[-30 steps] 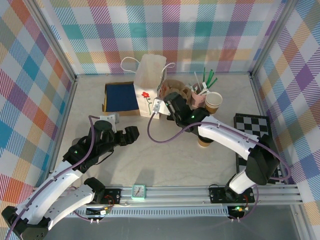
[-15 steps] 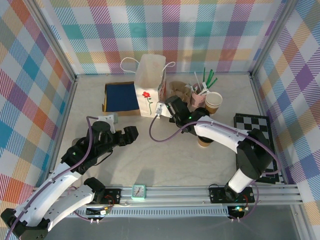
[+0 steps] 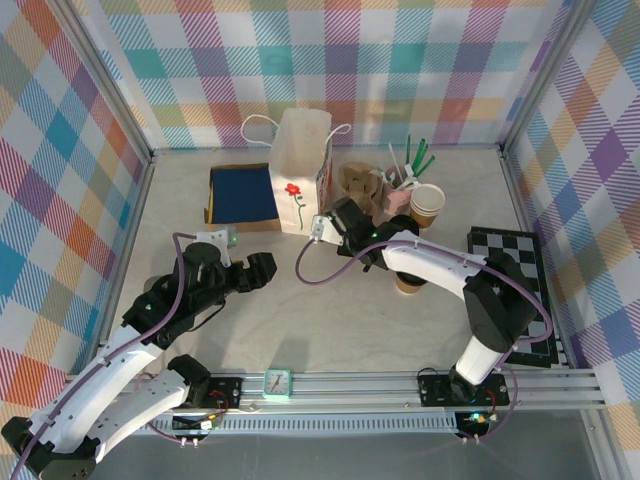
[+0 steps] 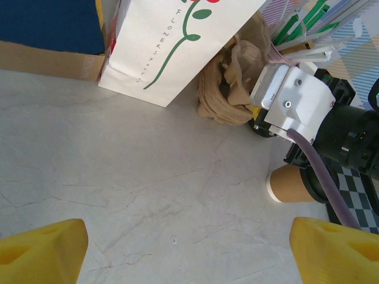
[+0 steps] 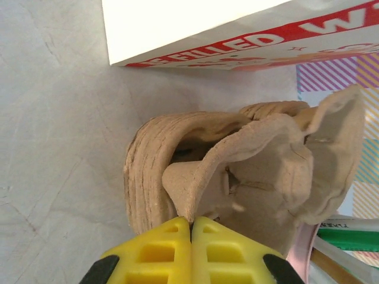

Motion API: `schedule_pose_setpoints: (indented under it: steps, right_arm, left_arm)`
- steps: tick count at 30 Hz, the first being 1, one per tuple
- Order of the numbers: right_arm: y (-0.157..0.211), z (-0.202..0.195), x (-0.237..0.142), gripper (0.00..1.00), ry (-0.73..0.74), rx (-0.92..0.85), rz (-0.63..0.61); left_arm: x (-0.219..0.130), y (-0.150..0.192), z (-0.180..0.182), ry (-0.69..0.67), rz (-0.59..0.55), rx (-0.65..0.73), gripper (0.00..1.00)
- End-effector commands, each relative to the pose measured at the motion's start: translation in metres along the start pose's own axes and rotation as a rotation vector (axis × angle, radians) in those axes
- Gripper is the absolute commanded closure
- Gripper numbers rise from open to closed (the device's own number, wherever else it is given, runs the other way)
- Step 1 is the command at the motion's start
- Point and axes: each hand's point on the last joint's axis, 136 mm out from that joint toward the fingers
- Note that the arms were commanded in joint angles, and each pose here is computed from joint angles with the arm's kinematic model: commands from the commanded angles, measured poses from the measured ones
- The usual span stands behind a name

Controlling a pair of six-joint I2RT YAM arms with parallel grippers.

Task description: Pack the takeout coffee

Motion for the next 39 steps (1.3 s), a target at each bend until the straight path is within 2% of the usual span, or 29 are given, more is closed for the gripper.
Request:
schedule_pose_setpoints:
  steps: [1,6,10,16,21,25,31,39]
  right_arm:
    - [-0.007,-0.003,-0.009,0.91,-0.050,0.049,-0.010]
    - [-0.013,-0.007,-0.031,0.69,-0.109,0.066,-0.028]
    - [-0.021,-0.025,-0.054,0.48,-0.153,0.108,-0.068]
    - [-0.016,-0.053,-0.065,0.32,-0.284,0.203,-0.067]
    - [-0.019,-0.056,-0.069,0.28,-0.483,0.240,-0.064]
    - [-0.024,-0.057,-0.058,0.28,-0.539,0.221,-0.053]
    - [-0.018,-0.059,-0.033,0.25,-0.561,0.144,0.009]
    - [-0.017,-0.062,-0.011,0.23,-0.568,0.079,0.011]
  left_arm:
    - [-0.002,0.000,0.003,-0.009,-0.014,0.000,0.12]
    - [-0.002,0.000,0.003,-0.010,-0.015,0.000,0.12]
    - [-0.002,-0.002,0.002,-0.007,-0.016,0.000,0.12]
    - [0.000,-0.002,0.000,0.002,-0.014,0.000,0.12]
    - [-0.003,-0.002,0.000,0.000,-0.015,0.005,0.12]
    - [-0.008,-0.002,0.002,-0.007,-0.020,0.010,0.12]
    - [-0.015,-0.002,0.006,-0.025,-0.023,0.023,0.11]
    - [-0.020,-0.003,0.011,-0.051,-0.027,0.040,0.11]
Point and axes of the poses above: each hand's point on the last joint's axis, 136 mm out from that joint toward the fingers, its own x axis out along the fingers, its own z axis along the line the jaws close on, y = z × x, and after that the axes turned 12 degrees about x, right-handed
